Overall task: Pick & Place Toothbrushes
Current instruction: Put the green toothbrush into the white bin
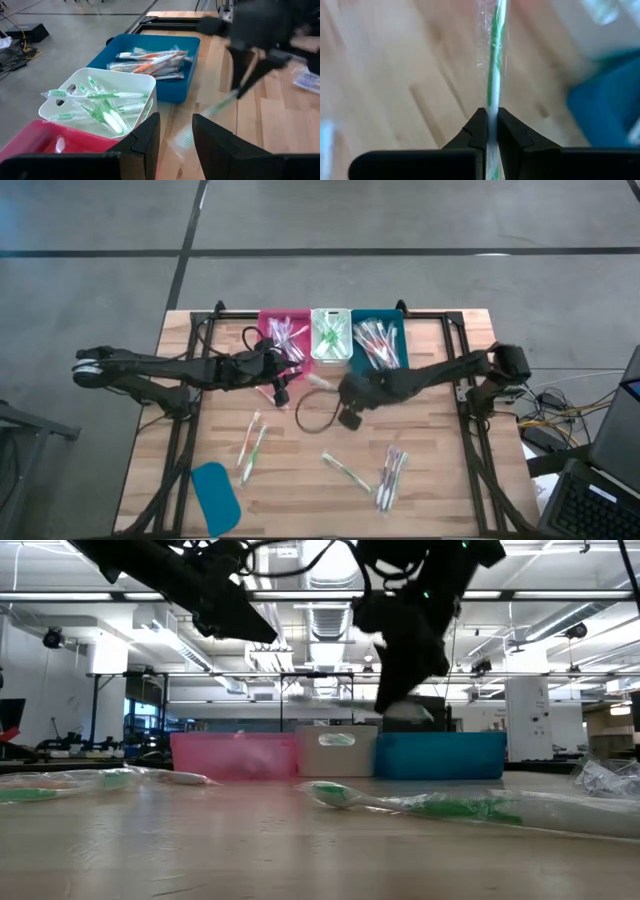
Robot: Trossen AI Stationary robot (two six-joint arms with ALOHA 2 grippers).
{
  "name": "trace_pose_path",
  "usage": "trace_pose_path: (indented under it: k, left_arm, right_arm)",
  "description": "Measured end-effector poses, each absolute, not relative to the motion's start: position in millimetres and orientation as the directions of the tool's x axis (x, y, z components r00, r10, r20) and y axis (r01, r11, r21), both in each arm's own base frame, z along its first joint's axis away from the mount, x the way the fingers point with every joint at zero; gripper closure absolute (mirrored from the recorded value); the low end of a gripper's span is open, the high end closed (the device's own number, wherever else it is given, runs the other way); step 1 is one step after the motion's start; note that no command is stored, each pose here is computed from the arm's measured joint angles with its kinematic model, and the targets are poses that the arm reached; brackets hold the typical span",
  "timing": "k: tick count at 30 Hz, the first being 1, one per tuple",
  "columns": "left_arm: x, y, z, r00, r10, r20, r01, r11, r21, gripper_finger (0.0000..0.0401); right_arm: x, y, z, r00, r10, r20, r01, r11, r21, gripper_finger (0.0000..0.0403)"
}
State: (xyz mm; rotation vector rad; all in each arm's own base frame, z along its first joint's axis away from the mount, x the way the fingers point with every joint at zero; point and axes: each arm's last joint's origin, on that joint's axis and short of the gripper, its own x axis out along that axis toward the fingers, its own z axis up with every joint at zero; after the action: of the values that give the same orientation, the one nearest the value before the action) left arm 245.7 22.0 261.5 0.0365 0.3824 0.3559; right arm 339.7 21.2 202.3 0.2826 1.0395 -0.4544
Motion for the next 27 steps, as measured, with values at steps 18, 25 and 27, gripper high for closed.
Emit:
trace_pose_path:
  k: [18,25,27]
  left_arm:
    - [247.6,19.6,267.0,0.891,0.336,-0.306,-0.318,0.942,0.106,0.0282]
    - [247.6,19.5,267.0,0.891,0.335,-0.306,-0.313,0.942,0.12,0.0282]
    - [247.6,19.5,266.8,0.891,0.335,-0.307,-0.313,0.942,0.12,0.0282]
  right_arm:
    - [347.7,-107.5,274.7,0.524,-0.354,-0.775,0.726,0.662,0.188,0.0383]
    - [353.2,-145.0,251.4,0.462,-0.349,-0.815,0.777,0.603,0.181,0.0382]
    - [354.0,-151.2,244.4,0.442,-0.35,-0.826,0.789,0.59,0.172,0.0382]
